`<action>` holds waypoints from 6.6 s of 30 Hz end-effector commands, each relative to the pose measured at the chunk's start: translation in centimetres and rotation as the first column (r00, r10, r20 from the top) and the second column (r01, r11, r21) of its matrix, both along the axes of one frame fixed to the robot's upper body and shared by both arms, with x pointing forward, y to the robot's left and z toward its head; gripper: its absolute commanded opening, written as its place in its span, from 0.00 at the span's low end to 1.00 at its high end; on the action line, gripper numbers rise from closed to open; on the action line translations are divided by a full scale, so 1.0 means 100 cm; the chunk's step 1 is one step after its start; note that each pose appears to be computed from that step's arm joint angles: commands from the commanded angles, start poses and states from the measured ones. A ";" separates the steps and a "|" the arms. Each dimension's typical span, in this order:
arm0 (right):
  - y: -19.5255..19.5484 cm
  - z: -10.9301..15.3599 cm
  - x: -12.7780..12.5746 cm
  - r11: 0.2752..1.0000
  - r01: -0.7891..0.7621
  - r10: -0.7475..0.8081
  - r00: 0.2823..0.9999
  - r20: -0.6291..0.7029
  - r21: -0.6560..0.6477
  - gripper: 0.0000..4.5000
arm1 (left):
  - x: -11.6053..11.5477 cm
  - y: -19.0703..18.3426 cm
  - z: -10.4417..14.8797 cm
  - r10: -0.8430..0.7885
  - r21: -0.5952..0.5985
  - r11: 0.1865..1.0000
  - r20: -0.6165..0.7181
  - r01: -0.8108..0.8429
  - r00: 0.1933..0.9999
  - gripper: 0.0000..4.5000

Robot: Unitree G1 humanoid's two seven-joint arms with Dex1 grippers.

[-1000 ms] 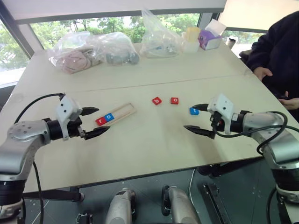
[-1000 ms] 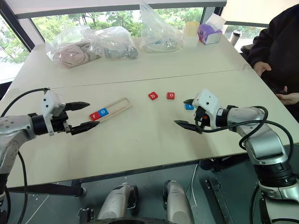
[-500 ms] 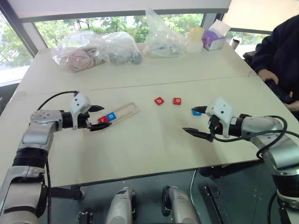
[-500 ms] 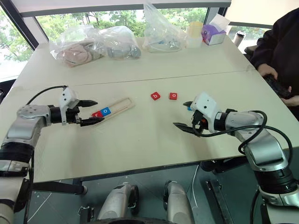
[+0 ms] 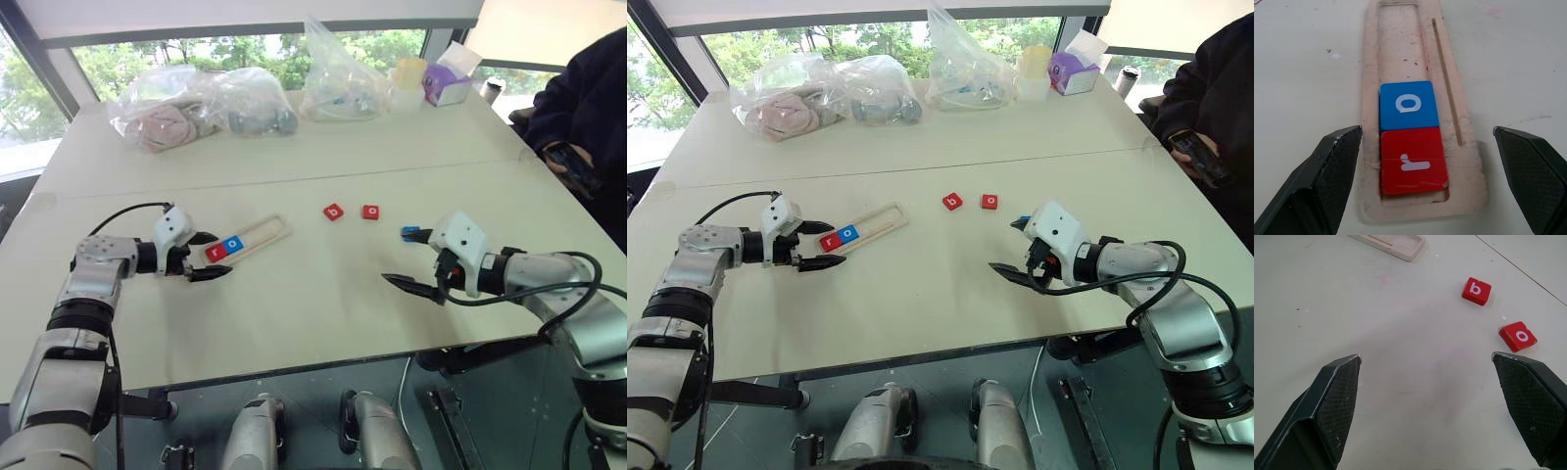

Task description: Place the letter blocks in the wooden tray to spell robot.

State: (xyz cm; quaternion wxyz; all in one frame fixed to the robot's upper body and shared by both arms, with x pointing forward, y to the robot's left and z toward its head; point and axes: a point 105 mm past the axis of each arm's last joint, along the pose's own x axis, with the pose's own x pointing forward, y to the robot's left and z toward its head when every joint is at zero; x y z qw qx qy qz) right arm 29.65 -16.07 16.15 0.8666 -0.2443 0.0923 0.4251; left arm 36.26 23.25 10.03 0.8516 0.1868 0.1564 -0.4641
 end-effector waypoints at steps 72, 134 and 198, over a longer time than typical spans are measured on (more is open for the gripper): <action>0.015 0.014 0.003 0.999 0.010 -0.013 0.995 0.095 0.037 1.00 | -0.036 -0.130 -0.027 -0.363 0.017 0.932 0.003 0.363 0.932 0.99; 0.120 -0.052 0.153 0.905 0.391 -0.363 0.915 -0.177 0.167 1.00 | -0.101 -0.043 0.063 0.109 -0.158 0.984 0.156 -0.085 0.982 0.99; -0.011 -0.021 0.020 0.992 -0.121 0.119 0.986 -0.117 -0.018 1.00 | -0.091 -0.068 0.053 -0.018 -0.174 0.984 0.106 0.037 0.994 1.00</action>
